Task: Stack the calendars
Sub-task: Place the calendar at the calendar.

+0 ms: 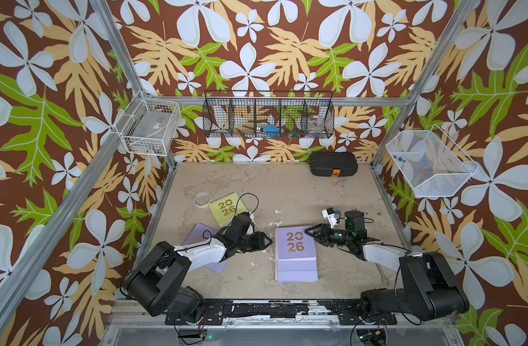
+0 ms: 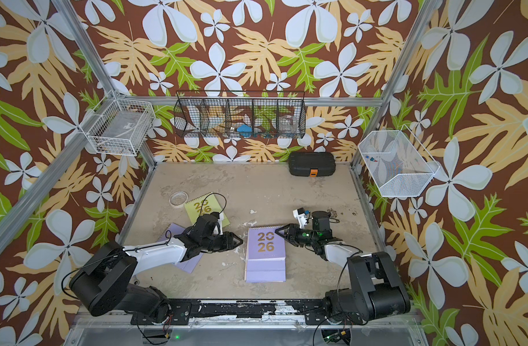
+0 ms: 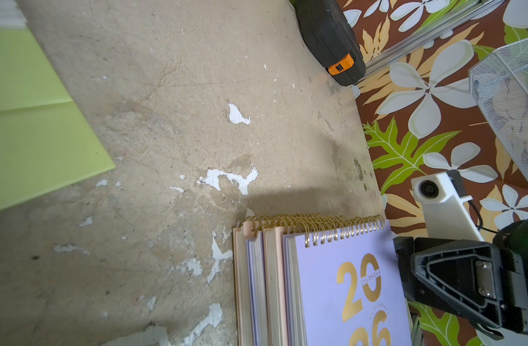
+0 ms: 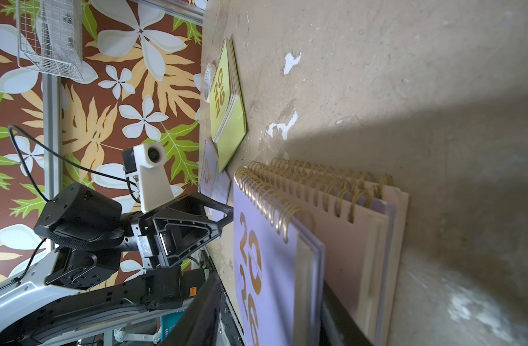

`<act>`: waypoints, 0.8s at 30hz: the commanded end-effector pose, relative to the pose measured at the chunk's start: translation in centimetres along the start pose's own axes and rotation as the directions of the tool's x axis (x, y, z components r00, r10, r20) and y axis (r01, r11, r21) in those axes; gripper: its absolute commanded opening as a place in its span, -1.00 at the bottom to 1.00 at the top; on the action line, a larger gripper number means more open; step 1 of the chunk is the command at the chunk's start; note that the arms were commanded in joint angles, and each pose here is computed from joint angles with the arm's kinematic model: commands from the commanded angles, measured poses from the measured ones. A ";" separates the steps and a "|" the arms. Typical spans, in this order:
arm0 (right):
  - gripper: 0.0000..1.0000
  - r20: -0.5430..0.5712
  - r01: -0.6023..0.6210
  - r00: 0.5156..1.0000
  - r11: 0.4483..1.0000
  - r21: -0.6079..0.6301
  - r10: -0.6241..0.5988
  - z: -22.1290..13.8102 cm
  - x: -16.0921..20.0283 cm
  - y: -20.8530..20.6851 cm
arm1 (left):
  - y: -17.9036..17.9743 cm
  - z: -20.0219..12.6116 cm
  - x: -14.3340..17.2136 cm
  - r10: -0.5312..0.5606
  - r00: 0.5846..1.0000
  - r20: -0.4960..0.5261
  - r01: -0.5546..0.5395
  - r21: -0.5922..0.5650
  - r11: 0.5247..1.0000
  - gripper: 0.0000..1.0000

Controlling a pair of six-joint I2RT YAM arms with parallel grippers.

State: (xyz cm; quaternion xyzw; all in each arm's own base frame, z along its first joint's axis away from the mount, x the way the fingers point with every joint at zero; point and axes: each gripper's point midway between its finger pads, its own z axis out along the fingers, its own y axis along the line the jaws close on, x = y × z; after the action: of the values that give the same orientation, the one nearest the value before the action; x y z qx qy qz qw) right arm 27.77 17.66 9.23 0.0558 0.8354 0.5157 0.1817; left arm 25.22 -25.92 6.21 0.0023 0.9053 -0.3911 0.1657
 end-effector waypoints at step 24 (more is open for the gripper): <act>0.44 0.002 0.106 0.992 0.866 0.488 -0.122 -4.2 -1.4 -4.6 | 1.0 0.5 0.5 -0.004 0.999 -0.037 0.001 -0.061 0.998 -0.13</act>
State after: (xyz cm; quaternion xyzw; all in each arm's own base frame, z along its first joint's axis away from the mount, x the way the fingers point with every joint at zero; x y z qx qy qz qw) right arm 29.19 14.03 9.34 0.0509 0.9036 0.3612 0.2248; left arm 25.16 -25.83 5.46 -0.0007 0.9145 -0.3755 0.1504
